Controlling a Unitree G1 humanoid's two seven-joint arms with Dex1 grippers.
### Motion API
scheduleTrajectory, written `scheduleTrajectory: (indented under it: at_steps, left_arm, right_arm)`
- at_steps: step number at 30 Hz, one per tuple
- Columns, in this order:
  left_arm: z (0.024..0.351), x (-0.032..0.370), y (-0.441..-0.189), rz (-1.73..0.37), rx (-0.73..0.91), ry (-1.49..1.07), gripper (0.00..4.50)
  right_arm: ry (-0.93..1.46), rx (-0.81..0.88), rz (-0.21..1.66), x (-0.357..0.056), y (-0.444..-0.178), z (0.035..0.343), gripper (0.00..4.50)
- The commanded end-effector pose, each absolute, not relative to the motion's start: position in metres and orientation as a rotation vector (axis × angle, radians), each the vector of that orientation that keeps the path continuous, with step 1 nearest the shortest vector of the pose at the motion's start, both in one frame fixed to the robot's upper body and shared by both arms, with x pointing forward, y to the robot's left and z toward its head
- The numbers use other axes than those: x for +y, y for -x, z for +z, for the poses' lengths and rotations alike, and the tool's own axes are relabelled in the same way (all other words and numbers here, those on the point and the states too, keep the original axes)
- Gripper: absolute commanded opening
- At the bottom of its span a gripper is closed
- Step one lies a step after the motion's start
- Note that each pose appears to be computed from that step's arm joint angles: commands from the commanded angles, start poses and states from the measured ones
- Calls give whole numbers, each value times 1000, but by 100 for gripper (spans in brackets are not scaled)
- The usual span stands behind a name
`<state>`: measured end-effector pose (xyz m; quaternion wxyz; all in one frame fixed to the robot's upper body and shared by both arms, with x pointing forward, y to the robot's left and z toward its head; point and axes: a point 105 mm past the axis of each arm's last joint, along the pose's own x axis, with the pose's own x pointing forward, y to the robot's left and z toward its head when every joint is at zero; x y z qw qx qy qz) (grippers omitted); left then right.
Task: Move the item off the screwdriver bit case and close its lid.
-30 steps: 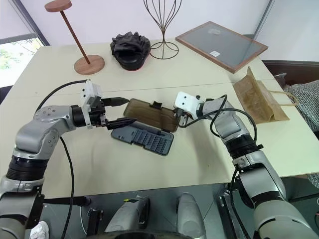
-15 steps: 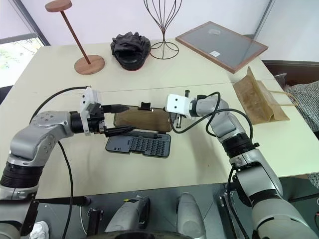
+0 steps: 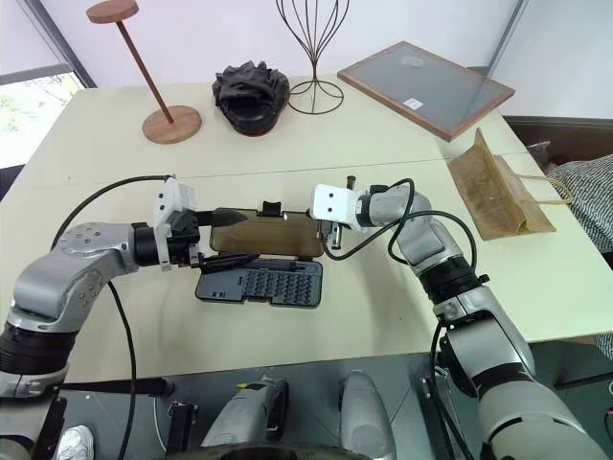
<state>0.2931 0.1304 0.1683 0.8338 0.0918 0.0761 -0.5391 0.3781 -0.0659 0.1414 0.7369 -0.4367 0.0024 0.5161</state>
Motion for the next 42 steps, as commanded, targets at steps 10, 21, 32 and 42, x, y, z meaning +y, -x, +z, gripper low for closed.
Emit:
scheduleTrajectory:
  at_steps: [10, 21, 32, 42]
  left_arm:
    - [178, 141, -281, -1099, 130, -209, 5]
    - [177, 139, -280, -1081, 127, -212, 5]
    - [178, 138, -286, -1080, 117, -227, 5]
    - [172, 139, -281, -1091, 146, -215, 5]
  right_arm:
    - [1141, -211, 1147, -50, -378, 156, 0]
    - [1207, -405, 1072, -42, -380, 178, 0]
    - [1267, -313, 1133, -51, -380, 154, 0]
    - [1191, -274, 1101, -56, -382, 155, 0]
